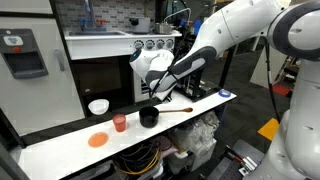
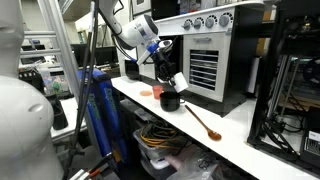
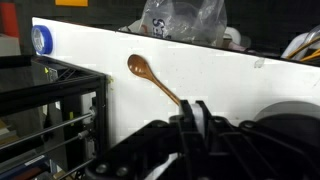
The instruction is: Take the white mug and pour its contents into the black bowl, then use the wooden spoon to stir the contents in the black bowl
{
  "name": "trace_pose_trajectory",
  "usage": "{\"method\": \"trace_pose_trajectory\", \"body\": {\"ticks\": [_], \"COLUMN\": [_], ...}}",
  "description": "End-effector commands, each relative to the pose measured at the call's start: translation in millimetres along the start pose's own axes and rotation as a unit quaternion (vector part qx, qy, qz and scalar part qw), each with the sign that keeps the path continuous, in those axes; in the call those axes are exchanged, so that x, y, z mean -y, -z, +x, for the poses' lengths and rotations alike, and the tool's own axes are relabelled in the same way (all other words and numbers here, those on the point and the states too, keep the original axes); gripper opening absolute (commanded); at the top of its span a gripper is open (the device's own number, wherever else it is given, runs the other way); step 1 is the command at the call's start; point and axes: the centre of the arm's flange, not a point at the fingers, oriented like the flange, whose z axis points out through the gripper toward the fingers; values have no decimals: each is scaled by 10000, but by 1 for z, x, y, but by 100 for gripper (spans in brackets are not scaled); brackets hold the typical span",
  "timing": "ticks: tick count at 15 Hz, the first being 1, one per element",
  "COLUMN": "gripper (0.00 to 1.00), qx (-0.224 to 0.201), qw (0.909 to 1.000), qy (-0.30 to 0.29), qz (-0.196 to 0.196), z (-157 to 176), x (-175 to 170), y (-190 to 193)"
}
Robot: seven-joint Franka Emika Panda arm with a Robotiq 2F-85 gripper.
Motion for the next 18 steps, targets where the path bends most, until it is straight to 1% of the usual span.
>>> {"method": "trace_pose_trajectory", "body": {"ticks": [1,9,18], "gripper": [2,2,2], "qx": [58,9,36], "qw": [9994,9954,9847], "qy": [33,303,568], "qz": [-351,-907,-1648], "z": [17,28,36], "x": [18,51,70], "y": [2,-3,-6]}}
